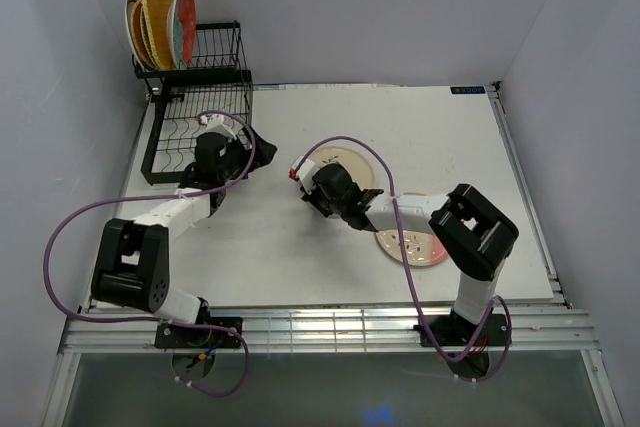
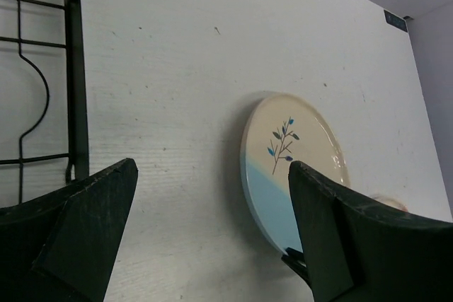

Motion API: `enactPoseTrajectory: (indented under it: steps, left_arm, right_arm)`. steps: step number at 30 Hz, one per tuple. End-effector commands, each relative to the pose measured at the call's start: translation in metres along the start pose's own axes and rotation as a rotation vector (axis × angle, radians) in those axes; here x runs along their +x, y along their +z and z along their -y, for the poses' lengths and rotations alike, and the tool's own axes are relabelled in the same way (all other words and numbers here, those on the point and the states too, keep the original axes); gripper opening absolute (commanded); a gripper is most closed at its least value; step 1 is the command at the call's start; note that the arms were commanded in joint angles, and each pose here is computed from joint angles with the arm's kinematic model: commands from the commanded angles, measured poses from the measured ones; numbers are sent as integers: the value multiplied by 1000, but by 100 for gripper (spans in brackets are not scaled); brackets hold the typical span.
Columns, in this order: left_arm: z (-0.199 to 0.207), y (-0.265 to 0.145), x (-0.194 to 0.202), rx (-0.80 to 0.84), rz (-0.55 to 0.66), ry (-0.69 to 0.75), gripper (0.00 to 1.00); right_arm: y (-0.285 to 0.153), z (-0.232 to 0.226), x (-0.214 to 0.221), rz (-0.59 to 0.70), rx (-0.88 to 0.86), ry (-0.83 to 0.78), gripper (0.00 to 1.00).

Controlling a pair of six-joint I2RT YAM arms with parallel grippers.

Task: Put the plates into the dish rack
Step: Pick up the plate at the center of the board, then insert the plate into the dish rack.

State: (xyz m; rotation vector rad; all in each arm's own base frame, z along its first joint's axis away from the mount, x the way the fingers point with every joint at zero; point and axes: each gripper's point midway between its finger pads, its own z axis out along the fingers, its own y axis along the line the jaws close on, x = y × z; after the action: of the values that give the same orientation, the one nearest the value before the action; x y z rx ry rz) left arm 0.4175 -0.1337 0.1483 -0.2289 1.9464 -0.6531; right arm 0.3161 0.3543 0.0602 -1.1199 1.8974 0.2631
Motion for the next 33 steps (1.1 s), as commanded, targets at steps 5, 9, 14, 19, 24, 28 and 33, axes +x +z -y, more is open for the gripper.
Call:
enactPoseTrajectory:
  steps: [5, 9, 14, 19, 24, 28, 33]
  left_arm:
    - [24, 7, 35, 33, -174, -155, 97]
    - [22, 15, 57, 19, -249, -205, 95]
    - [18, 28, 80, 2, -342, -248, 91]
    - [19, 36, 93, 7, -388, -279, 90]
    - [25, 37, 89, 24, -390, -299, 90]
    - [29, 38, 91, 31, -401, -315, 87]
    - [33, 37, 95, 36, -422, -353, 87]
  right_arm:
    - [-17, 10, -60, 225, 31, 50, 8]
    - [-21, 8, -73, 281, 14, 67, 8]
    - [-23, 0, -83, 321, -25, 69, 8]
    - [-25, -8, -92, 340, -57, 67, 8]
    - [-26, -15, -100, 360, -81, 58, 8]
    - [-30, -19, -107, 381, -84, 57, 8]
    - [-32, -22, -113, 398, -80, 51, 8]
